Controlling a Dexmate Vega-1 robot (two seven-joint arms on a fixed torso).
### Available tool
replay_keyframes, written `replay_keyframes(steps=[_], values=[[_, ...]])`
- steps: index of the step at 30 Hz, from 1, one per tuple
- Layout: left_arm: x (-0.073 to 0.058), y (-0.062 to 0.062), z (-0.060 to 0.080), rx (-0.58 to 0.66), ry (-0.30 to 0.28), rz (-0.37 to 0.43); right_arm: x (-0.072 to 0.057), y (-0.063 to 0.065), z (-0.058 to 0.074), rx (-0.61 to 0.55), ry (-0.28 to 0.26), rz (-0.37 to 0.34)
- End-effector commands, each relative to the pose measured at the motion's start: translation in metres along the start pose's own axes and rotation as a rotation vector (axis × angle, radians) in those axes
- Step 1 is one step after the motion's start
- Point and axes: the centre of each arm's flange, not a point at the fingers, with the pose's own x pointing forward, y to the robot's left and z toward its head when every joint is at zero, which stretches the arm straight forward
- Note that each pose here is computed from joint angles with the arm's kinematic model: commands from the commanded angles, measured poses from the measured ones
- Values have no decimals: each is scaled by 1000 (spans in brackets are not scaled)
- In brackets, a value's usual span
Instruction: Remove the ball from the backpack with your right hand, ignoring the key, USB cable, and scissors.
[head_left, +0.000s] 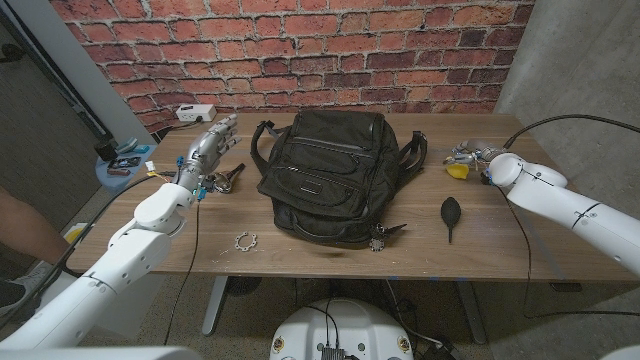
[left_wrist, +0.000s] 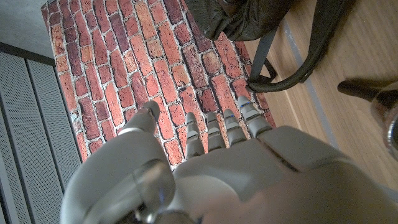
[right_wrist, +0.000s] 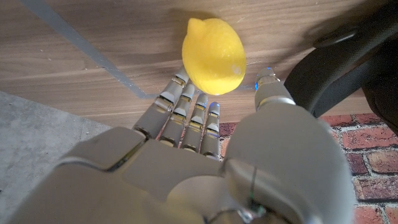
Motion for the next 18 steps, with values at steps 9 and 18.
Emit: replay_keyframes(steps=[9, 18], values=[[4, 1, -5, -11, 8, 2, -6, -17, 4, 96, -53, -44], [9, 4, -11, -31, 11, 9, -6, -21, 8, 165, -84, -58]])
